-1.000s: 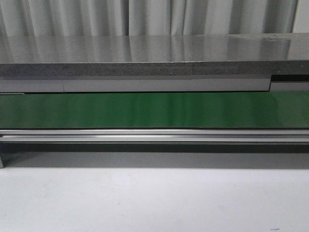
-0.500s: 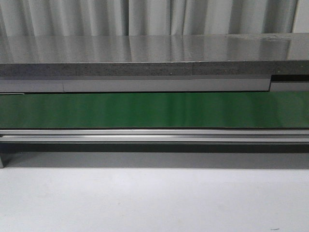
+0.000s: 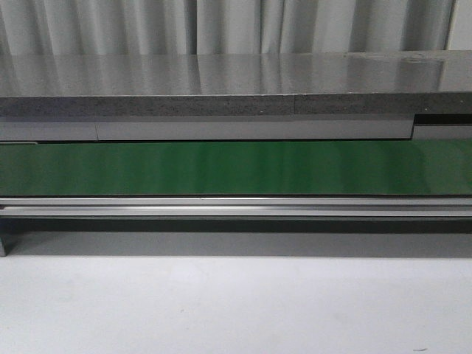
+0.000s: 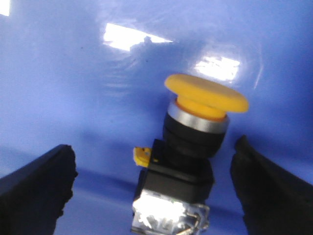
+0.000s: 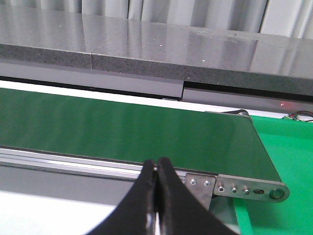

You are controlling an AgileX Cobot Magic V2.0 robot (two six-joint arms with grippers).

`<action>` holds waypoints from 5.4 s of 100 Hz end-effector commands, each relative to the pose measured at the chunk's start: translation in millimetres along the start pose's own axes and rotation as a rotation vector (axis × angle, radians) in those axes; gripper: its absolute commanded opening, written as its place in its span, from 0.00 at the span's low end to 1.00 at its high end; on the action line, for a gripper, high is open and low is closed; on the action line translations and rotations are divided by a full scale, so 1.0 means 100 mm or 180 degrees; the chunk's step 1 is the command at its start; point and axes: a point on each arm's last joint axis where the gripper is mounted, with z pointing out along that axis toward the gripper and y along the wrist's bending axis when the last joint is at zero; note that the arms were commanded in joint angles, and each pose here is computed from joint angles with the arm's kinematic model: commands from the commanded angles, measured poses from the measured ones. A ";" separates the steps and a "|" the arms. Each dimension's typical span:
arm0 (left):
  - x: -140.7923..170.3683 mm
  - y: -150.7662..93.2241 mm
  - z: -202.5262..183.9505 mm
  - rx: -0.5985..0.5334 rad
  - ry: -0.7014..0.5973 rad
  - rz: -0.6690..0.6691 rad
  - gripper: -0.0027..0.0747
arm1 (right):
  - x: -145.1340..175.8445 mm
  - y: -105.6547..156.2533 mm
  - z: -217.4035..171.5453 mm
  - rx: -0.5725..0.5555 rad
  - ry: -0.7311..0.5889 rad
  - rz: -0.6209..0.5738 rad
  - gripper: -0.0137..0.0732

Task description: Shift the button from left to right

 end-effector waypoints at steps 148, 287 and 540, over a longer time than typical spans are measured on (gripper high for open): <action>-0.11 -0.63 -1.35 0.0385 -0.1402 0.0354 0.04 | -0.08 0.00 -0.02 -0.0010 -0.0309 -0.0011 0.08; -0.22 -0.99 -1.38 0.0728 -0.1557 0.0491 0.85 | -0.08 0.00 -0.02 -0.0010 -0.0309 -0.0011 0.08; 2.20 -0.62 -1.84 0.0650 -0.3994 0.0298 0.04 | -0.19 0.00 -0.03 -0.0009 -0.0468 -0.0011 0.08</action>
